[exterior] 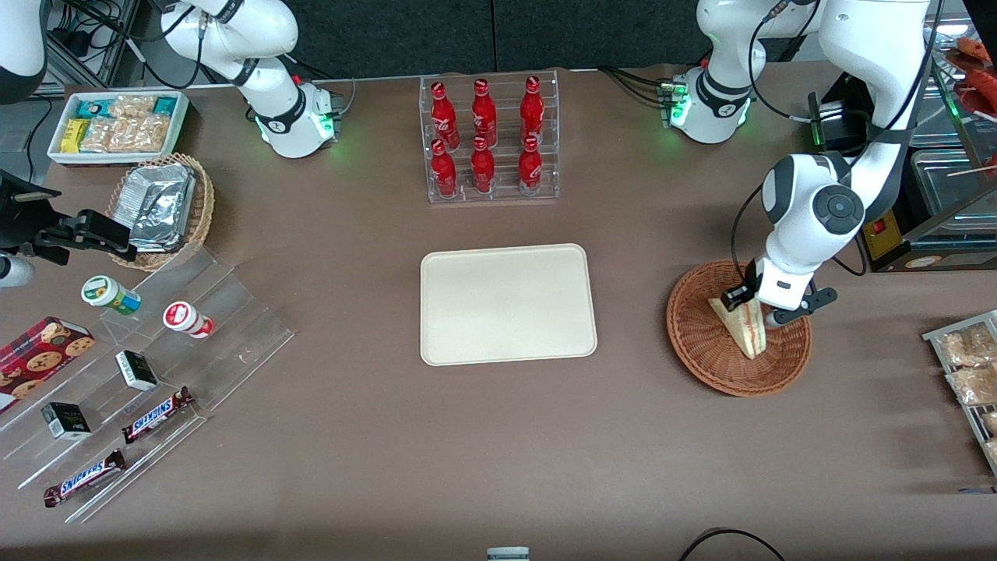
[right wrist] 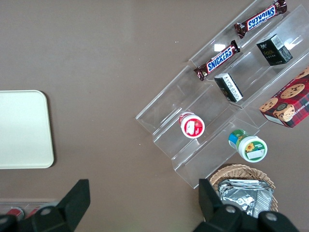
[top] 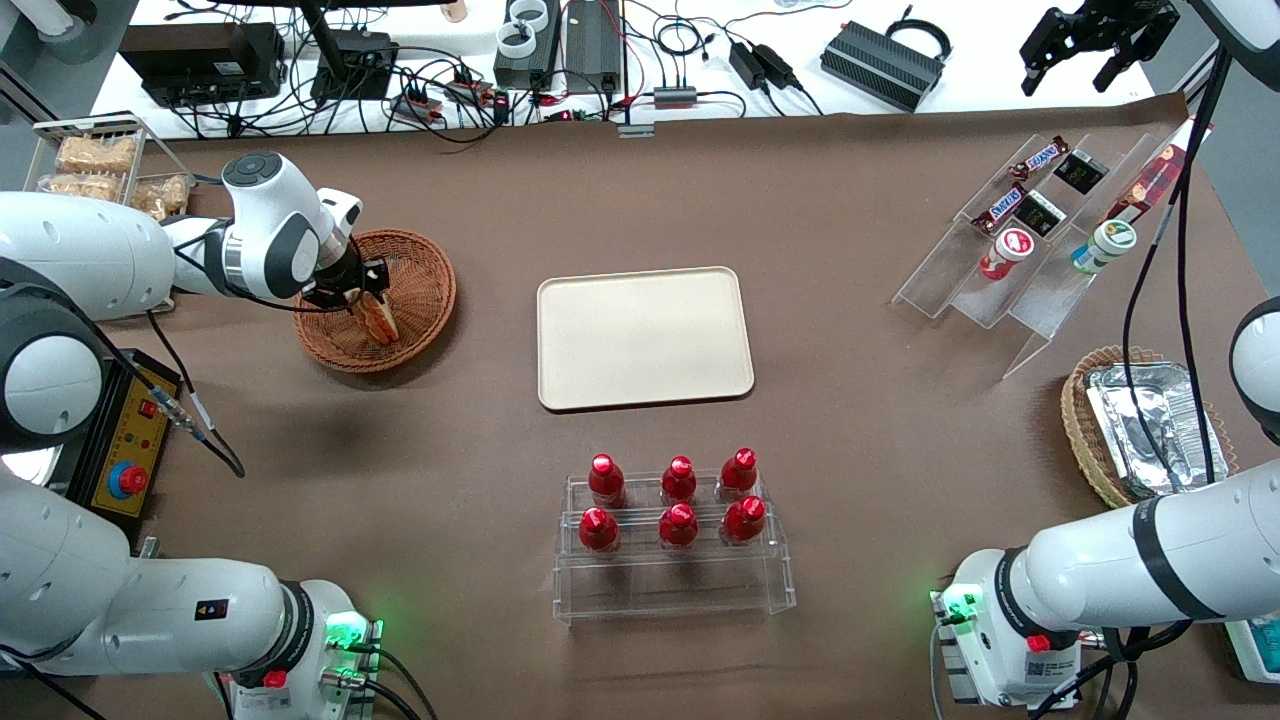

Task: Place sandwich from basket to tray
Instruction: 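Lift the sandwich and carry it over the white tray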

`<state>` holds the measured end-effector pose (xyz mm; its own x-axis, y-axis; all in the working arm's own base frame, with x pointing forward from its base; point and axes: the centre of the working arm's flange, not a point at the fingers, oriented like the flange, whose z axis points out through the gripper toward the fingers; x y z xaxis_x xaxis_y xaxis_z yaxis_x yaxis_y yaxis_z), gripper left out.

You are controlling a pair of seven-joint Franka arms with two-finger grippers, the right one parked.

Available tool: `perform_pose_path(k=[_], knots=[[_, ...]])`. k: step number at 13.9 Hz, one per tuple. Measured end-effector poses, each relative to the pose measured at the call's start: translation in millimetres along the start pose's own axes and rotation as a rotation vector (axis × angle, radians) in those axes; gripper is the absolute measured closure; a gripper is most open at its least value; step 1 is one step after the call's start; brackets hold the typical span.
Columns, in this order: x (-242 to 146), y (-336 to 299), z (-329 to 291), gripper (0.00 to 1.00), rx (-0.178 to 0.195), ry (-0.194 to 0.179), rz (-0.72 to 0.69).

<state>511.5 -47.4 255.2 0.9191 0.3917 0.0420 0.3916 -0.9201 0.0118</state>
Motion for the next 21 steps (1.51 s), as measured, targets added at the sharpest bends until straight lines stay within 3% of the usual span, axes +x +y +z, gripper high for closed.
perform_pose_path(k=[2,7,11,15,19,21], knots=[[1,0,-1,0.7,-0.001,0.004,0.002],[7,3,-20,0.84,0.01,0.02,0.021],[10,15,-63,0.85,0.052,-0.008,0.049],[-8,65,-114,0.85,0.106,-0.068,0.111],[-61,157,-161,0.85,0.122,-0.065,0.149],[-102,206,-157,0.85,0.106,-0.088,0.191]])
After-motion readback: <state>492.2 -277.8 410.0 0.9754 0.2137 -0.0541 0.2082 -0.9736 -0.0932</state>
